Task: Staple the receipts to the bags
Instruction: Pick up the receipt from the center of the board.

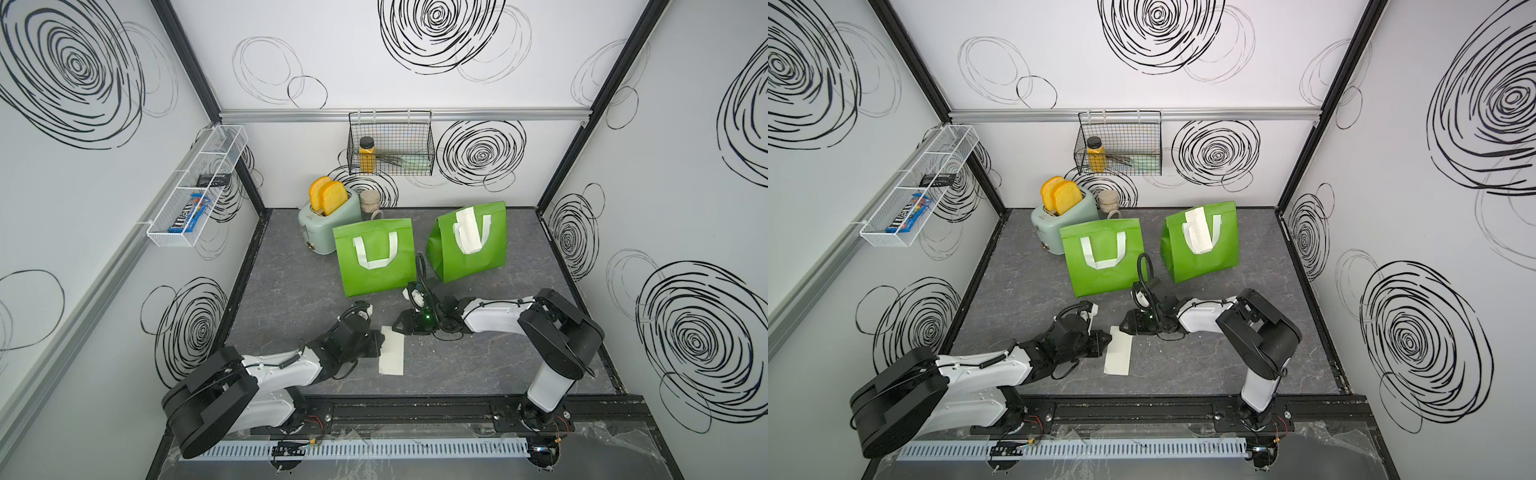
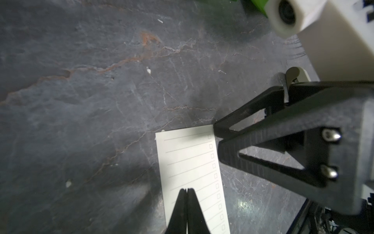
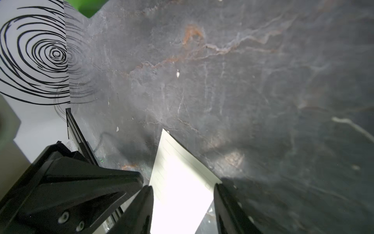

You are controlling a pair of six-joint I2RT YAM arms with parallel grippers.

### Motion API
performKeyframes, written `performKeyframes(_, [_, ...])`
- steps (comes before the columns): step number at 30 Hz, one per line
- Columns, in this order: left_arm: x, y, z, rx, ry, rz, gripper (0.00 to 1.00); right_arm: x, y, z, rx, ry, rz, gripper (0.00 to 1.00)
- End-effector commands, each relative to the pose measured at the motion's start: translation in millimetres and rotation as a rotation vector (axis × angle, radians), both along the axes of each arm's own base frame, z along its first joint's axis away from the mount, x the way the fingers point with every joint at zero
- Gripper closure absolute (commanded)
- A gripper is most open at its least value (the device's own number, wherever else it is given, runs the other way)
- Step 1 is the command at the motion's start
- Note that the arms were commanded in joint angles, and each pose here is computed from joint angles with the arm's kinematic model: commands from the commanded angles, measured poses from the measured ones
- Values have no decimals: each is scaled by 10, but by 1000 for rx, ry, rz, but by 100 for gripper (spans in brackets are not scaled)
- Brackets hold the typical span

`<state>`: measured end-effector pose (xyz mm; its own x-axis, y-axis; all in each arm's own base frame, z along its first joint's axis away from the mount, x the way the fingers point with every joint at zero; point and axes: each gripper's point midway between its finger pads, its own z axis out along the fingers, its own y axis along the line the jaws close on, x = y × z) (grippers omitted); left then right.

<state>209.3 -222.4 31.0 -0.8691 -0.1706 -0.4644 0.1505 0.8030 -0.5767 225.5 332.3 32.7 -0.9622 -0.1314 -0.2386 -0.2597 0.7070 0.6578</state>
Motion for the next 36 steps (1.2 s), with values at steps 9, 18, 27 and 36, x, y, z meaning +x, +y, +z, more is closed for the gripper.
performKeyframes(9, [81,-37,-77,48,-14,-45,100,-161,-255,-27,-55,104,-125,45])
performKeyframes(18, [-46,43,-247,28,31,-11,100,-170,-134,-256,-83,222,-181,46])
performKeyframes(27, [-156,9,-302,-40,78,39,100,-374,1,-361,-52,311,-181,44])
performKeyframes(36, [-127,13,-244,-49,74,65,100,-466,144,-27,131,231,-51,46])
